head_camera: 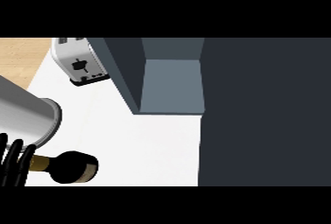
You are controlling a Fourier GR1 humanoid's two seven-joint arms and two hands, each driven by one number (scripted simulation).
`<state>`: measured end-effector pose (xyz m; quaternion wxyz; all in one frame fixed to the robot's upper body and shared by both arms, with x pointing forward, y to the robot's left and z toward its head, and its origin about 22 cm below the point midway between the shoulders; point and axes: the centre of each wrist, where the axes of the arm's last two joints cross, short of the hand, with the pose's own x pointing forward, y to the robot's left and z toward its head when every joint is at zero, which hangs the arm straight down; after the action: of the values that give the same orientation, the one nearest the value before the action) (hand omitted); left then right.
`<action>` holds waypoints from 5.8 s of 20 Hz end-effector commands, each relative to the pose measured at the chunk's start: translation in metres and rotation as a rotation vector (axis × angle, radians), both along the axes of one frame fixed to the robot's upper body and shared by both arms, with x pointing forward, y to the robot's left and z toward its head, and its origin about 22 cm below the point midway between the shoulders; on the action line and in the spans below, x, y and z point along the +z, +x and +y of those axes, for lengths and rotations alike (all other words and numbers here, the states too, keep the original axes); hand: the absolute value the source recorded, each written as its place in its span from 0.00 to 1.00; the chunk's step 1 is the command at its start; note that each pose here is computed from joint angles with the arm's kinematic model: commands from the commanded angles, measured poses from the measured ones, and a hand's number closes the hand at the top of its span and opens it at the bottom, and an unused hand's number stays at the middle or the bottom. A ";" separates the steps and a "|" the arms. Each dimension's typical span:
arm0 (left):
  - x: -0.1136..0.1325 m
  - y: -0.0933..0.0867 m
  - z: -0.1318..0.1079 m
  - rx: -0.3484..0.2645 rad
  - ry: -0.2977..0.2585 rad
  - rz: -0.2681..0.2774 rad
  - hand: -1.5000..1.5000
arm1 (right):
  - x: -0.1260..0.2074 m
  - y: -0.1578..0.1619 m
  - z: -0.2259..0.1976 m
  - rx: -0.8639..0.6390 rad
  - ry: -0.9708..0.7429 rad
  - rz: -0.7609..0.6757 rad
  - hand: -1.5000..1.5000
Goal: Pick up the wine, place it into the cabinet and close the cabinet
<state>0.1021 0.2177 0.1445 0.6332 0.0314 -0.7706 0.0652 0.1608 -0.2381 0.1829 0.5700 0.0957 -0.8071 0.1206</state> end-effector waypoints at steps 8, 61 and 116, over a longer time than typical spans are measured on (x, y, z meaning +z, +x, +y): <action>0.022 -0.011 0.030 -0.015 -0.113 -0.041 0.00 | 0.015 -0.013 0.002 0.017 0.054 -0.044 0.00; -0.190 0.033 0.129 -0.001 -0.158 0.098 0.00 | 0.037 -0.026 -0.004 0.053 0.027 -0.056 0.00; -0.227 0.088 0.071 -0.027 0.045 -0.154 1.00 | 0.026 -0.012 -0.013 0.038 0.006 -0.027 0.00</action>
<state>0.1888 0.2991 -0.0847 0.5964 0.0120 -0.8014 0.0444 0.1675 -0.2431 0.1979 0.5759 0.0824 -0.8032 0.1281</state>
